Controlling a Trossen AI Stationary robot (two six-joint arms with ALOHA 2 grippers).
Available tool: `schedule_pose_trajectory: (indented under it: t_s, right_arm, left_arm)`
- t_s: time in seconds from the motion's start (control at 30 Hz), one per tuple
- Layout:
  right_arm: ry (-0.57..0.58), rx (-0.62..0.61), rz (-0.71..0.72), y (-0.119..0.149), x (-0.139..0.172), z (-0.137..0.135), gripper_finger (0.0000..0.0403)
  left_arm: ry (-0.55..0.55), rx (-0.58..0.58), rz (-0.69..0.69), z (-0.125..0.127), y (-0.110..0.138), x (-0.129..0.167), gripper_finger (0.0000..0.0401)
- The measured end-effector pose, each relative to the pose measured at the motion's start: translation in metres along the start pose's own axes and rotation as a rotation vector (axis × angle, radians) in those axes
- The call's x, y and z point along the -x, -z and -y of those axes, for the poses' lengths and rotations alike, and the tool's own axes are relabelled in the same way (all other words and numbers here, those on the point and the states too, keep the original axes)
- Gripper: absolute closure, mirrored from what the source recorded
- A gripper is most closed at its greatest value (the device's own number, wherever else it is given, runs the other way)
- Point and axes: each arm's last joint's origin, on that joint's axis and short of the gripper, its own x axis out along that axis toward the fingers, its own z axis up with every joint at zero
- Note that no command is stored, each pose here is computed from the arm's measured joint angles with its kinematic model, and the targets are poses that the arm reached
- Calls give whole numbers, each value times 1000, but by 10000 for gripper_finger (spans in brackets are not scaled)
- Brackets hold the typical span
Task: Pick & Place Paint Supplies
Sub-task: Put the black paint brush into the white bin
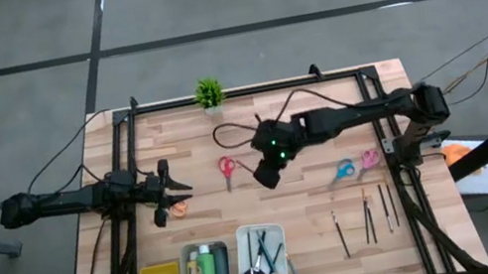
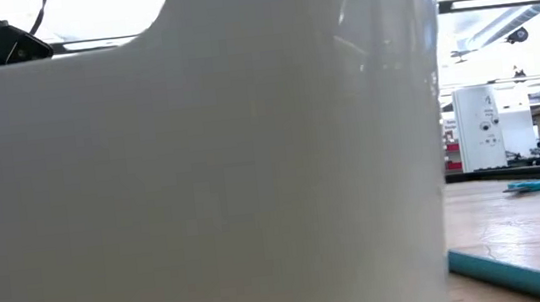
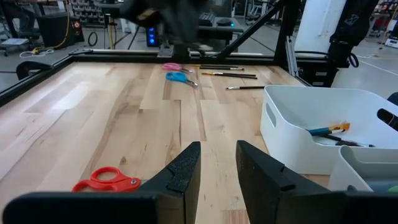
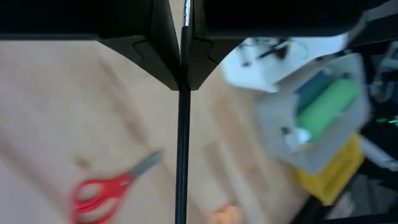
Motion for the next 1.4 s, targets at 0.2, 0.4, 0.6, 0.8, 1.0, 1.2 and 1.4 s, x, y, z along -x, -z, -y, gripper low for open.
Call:
schedule_pose_trajectory:
  t_s: [0.2,0.4,0.6,0.8,1.0,1.2,1.4]
  right_arm:
    - [-34,-53,-6,23,-9,-27,385]
    - [-55,-143,31,52,-17,-55,385]
    - [-41,-296,30,85,-21,-77,385]
    - [-18,-430,63,118,-32,-95,385]
    - [-66,-505,56,140,-58,-106,385]
    - [-97,-551,50,143,-76,-109,385]
    - [-93,-551,-28,146,-95,-113,385]
  left_arm:
    - [0,0,0,0,0,0,297]
    - [0,0,0,0,0,0,297]
    - [0,0,0,0,0,0,297]
    - [0,0,0,0,0,0,297]
    - [0,0,0,0,0,0,297]
    - [0,0,0,0,0,0,297]
    - [0,0,0,0,0,0,297]
